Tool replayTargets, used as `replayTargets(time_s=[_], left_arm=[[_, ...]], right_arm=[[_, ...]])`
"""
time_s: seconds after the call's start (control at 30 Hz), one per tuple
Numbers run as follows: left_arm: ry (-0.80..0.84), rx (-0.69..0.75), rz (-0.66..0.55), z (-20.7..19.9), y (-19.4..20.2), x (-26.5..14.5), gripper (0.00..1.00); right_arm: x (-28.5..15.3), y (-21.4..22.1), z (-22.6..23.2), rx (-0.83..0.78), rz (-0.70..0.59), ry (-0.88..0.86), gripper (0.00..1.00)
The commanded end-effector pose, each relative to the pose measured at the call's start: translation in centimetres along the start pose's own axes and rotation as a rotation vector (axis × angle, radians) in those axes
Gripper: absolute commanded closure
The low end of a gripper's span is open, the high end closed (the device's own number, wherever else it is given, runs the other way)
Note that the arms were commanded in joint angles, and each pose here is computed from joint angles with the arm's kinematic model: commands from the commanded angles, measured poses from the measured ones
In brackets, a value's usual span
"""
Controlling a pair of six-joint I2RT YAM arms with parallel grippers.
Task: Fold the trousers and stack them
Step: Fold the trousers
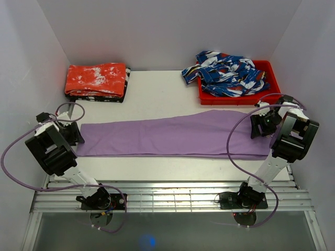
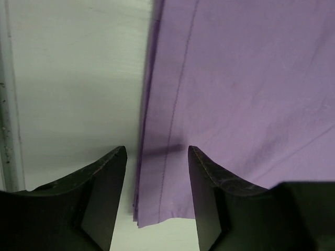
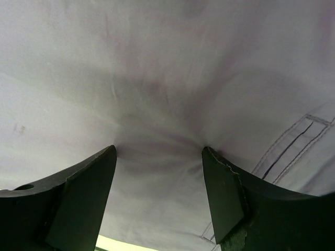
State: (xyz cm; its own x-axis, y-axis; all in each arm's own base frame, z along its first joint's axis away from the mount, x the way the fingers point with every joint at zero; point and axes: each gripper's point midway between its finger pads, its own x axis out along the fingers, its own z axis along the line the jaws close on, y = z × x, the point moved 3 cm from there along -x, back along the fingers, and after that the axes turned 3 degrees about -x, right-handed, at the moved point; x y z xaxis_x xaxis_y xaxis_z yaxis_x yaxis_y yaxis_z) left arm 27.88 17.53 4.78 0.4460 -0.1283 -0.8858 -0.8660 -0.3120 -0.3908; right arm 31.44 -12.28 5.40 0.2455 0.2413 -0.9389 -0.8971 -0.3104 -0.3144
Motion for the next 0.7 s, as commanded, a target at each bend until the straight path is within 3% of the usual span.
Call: replayTargets(time_s=[0.0, 0.13, 0.23, 0.27, 0.37, 0.4, 0.67], left_arm=[[0.074, -0.035, 0.179, -2.5, 5.2, 2.5, 0.39], [0.092, -0.035, 0.201, -3.5, 5.8, 3.2, 0.44], [0.093, -0.060, 0.205, -3.5, 5.6, 3.6, 0.60], [0.088, -0.069, 0.199, -3.4, 5.3, 3.6, 0.73], [0.077, -0.075, 0.175, -3.2, 4.1, 3.2, 0.88], [0.068, -0.072, 0.146, -3.1, 2.8, 2.5, 1.00], [-0.032, -0.044, -0.022, 0.7, -5.2, -3.5, 1.00]], right_arm=[[-0.4, 0.8, -0.7, -0.008, 0.072, 0.029, 0.27], [-0.4, 0.6, -0.4, -0.011, 0.077, 0.023, 0.27], [-0.2, 0.4, 0.0, -0.019, 0.078, 0.014, 0.27], [-0.2, 0.3, 0.1, -0.020, 0.077, 0.010, 0.27], [-0.2, 0.0, 0.6, -0.031, 0.074, -0.001, 0.27], [-0.2, -0.2, 0.9, -0.037, 0.068, -0.010, 0.27], [-0.6, -1.5, 4.6, -0.077, 0.006, -0.133, 0.25]])
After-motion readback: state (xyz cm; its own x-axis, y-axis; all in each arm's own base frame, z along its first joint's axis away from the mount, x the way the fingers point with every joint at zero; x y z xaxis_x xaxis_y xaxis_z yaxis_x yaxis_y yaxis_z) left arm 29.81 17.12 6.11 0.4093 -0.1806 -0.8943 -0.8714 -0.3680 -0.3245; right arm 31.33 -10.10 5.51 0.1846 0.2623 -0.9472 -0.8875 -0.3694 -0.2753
